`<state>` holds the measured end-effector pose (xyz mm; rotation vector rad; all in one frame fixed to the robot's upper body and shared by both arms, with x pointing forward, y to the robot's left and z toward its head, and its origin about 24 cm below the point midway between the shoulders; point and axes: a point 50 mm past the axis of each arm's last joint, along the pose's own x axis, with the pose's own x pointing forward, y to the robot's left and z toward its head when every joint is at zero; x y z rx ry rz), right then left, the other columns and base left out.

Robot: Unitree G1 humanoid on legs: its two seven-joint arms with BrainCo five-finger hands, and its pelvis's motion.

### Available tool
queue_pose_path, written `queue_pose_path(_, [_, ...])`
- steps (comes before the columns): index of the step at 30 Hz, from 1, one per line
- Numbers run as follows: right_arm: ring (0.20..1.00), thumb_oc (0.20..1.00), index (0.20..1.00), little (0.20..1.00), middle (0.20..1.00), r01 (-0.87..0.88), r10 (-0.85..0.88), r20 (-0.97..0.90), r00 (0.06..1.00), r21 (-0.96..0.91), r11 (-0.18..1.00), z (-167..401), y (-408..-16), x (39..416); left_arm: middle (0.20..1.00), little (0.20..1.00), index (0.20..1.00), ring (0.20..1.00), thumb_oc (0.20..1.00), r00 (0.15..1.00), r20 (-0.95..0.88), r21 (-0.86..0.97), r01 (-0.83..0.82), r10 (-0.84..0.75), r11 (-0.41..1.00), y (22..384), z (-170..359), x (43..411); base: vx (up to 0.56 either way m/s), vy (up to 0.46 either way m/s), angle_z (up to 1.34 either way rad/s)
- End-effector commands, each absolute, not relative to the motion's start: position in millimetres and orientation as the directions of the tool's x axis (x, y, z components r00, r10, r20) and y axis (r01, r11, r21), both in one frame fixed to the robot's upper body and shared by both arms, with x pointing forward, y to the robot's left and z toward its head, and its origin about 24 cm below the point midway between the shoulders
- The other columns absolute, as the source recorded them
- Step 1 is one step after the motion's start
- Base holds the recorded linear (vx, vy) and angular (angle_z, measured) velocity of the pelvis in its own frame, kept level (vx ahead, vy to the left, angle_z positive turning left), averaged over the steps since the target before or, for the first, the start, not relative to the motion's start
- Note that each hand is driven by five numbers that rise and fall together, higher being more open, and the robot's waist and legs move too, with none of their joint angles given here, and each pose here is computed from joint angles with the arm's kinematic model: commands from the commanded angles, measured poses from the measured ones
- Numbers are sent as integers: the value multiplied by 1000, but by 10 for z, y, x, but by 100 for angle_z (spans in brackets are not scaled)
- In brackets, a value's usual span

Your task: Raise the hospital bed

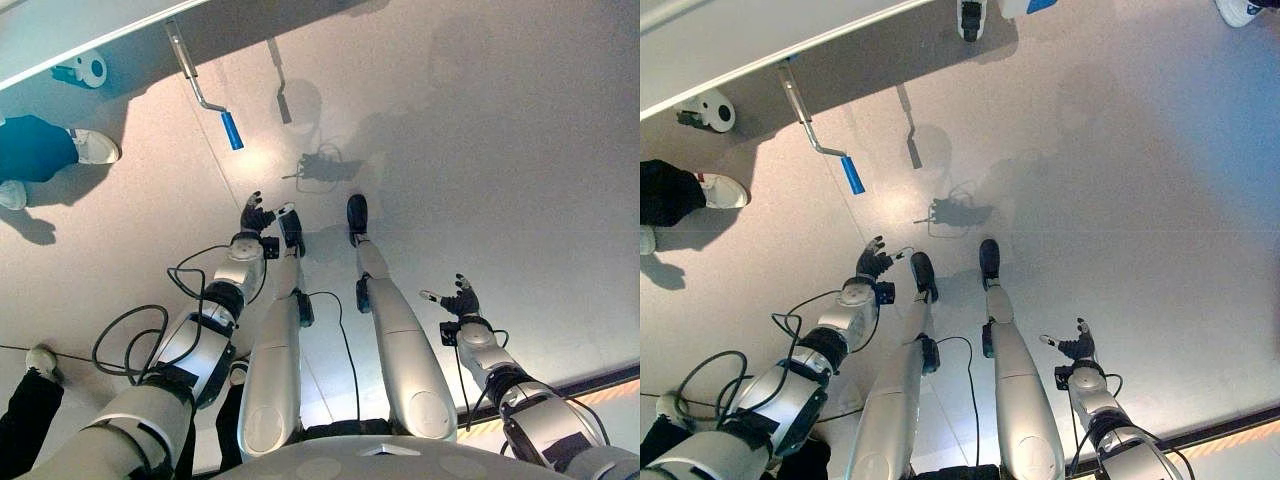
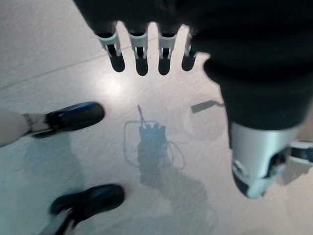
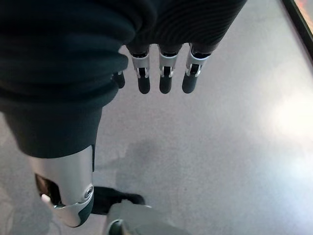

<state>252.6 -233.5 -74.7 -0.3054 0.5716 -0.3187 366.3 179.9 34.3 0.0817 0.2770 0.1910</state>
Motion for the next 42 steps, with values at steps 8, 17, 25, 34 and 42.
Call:
queue_pose_path(8, [1000,1000,1000,1000,1000,254,-396,-439,806,-347,903,-688,-2386,2535,1000,1000,1000,1000,1000,913,-239,52,-326,329,944,2229,581,3752,29,13,-5])
queue_pose_path(17, [1000,1000,1000,1000,1000,285,-402,-406,821,-318,904,-617,-2387,2587,1000,1000,1000,1000,1000,902,-201,-86,-404,382,911,2409,767,3787,14,7,-3])
queue_pose_path(25, [1000,1000,1000,1000,1000,296,-395,-389,832,-291,910,-603,-2386,2541,1000,1000,1000,1000,1000,898,-158,-141,-433,412,890,2527,930,3810,3,4,0])
queue_pose_path(34, [1000,1000,1000,1000,1000,307,-395,-379,837,-273,912,-584,-2405,2524,1000,1000,1000,1000,1000,891,-96,-141,-454,444,880,2681,1151,3832,2,8,0])
queue_pose_path(42, [1000,1000,1000,1000,1000,305,-389,-402,829,-257,917,-635,-2390,2479,1000,1000,1000,1000,1000,903,-69,-142,-430,424,892,2636,1224,3863,5,-5,9])
